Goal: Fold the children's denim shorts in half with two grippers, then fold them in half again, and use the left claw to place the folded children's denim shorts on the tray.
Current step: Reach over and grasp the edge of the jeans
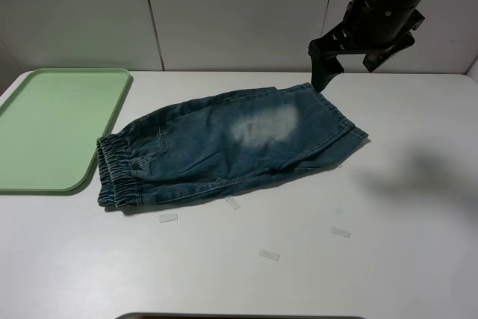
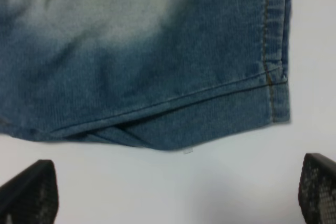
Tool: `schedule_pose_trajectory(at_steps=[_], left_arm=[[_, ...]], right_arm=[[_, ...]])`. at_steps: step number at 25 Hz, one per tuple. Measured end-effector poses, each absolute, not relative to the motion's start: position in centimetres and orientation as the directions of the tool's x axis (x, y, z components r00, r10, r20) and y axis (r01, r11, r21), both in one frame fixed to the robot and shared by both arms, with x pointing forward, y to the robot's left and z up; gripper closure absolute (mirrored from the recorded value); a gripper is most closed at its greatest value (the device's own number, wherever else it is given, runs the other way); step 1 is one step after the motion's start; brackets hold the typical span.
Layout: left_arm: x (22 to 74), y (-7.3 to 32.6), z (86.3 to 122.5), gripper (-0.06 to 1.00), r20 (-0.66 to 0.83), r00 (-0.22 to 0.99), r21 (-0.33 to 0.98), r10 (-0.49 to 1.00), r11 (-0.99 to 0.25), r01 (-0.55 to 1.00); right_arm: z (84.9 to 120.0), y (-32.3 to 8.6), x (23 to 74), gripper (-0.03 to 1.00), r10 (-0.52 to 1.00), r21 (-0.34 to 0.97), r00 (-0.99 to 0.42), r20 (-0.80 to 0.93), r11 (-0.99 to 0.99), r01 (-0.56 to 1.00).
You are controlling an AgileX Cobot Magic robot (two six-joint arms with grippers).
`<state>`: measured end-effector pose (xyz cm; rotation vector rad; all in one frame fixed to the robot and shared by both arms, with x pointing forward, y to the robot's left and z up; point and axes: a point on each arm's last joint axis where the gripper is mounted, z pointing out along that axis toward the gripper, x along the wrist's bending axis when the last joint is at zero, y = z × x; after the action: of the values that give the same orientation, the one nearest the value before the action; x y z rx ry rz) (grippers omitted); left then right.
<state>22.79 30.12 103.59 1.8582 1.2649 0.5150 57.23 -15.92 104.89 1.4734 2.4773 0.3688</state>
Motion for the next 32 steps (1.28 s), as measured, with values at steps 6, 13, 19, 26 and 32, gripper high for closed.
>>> schedule_pose_trajectory(at_steps=[6, 13, 19, 26, 32], left_arm=[[22.7, 30.0, 103.6, -0.01, -0.109, 0.433, 0.803, 0.895, -0.178, 0.569], [22.7, 30.0, 103.6, -0.01, -0.108, 0.433, 0.803, 0.895, -0.178, 0.569], [22.7, 29.9, 103.6, -0.01, -0.108, 0.403, 0.803, 0.909, -0.159, 0.575], [22.8, 29.7, 103.6, -0.01, -0.108, 0.191, 0.803, 0.976, -0.027, 0.596], [22.8, 29.5, 103.6, -0.01, -0.108, 0.035, 0.803, 0.994, 0.066, 0.593]], right_arm=[[104.9, -15.9, 57.3, 0.27, 0.883, 0.34, -0.464, -0.069, 0.458, 0.821], [104.9, -15.9, 57.3, 0.27, 0.885, 0.341, -0.461, -0.066, 0.454, 0.823], [104.9, -15.8, 57.4, 0.27, 0.892, 0.349, -0.448, -0.064, 0.441, 0.827], [104.7, -16.3, 58.3, 0.27, 0.905, 0.395, -0.416, -0.092, 0.417, 0.819], [100.3, -18.5, 61.2, 0.27, 0.931, 0.336, -0.354, -0.093, 0.364, 0.869]])
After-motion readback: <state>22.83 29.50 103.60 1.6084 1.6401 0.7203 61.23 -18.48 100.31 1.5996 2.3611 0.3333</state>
